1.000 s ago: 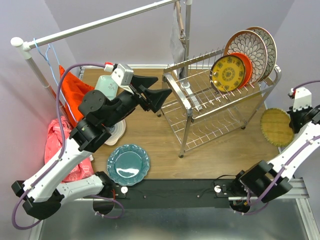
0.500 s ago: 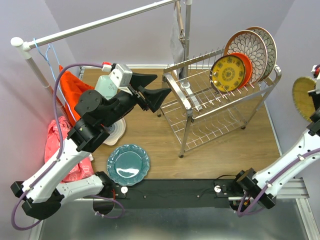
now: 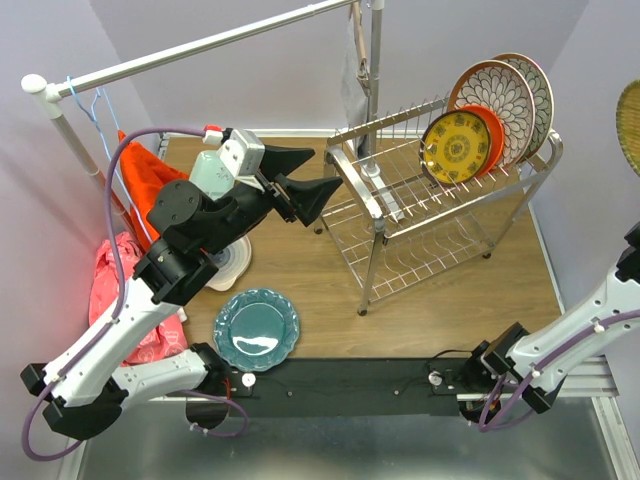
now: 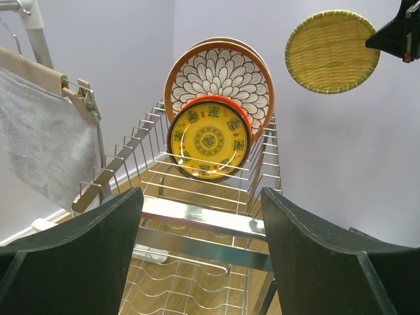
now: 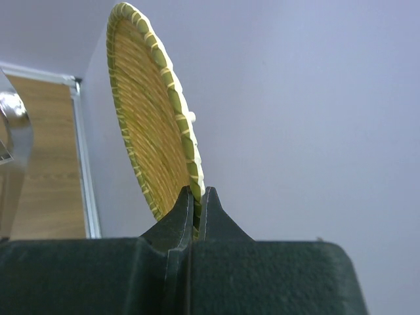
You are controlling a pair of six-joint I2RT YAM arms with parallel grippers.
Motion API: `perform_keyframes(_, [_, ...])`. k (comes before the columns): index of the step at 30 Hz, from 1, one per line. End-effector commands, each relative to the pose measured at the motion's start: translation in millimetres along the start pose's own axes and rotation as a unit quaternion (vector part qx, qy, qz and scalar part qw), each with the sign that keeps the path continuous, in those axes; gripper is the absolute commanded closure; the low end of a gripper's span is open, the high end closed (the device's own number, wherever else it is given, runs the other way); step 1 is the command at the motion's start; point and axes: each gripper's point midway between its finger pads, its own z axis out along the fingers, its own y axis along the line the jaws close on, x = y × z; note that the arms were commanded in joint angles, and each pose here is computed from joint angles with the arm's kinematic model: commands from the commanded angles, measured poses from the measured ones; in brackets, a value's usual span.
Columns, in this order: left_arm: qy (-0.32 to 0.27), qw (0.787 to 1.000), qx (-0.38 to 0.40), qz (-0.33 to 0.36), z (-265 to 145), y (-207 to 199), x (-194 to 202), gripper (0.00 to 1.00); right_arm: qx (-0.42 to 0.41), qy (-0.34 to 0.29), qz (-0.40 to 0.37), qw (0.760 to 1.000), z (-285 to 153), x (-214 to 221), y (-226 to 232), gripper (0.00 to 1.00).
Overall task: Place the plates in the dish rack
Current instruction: Insert the plate into the dish rack
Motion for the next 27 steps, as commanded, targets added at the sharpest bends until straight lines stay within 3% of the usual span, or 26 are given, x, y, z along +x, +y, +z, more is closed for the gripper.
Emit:
perform_keyframes(1, [-0.030,0.999,0.013,0.010,-5.7,-5.7,-18.3,0.19,0.009,-0.109,0.030,0.994,-5.7,-54.1,-8.7,0.99])
perform_keyframes(9, [-0.029,0.999,0.012,0.008,-1.0,-4.6,-17.2,0.19,0.010,-0.236,0.061,0.970,-28.1,-121.5,-18.3,0.99])
perform_keyframes(16, [-0.032,0.999,0.008,0.005,1.1,-3.0,-19.2,0.19,-0.083,-0.312,0.100,0.941,-50.6,-160.1,10.5,0.99])
perform_keyframes(21, [-0.036,0.999,0.004,0.004,0.0,-2.0,-21.0,0.19,-0.157,-0.345,0.146,0.914,-66.5,-181.8,28.4,1.00])
perform_keyframes(27, [-0.038,0.999,0.001,-0.004,-3.0,-1.8,-19.8,0.19,-0.243,-0.342,0.190,0.888,-70.8,-182.0,51.1,0.99])
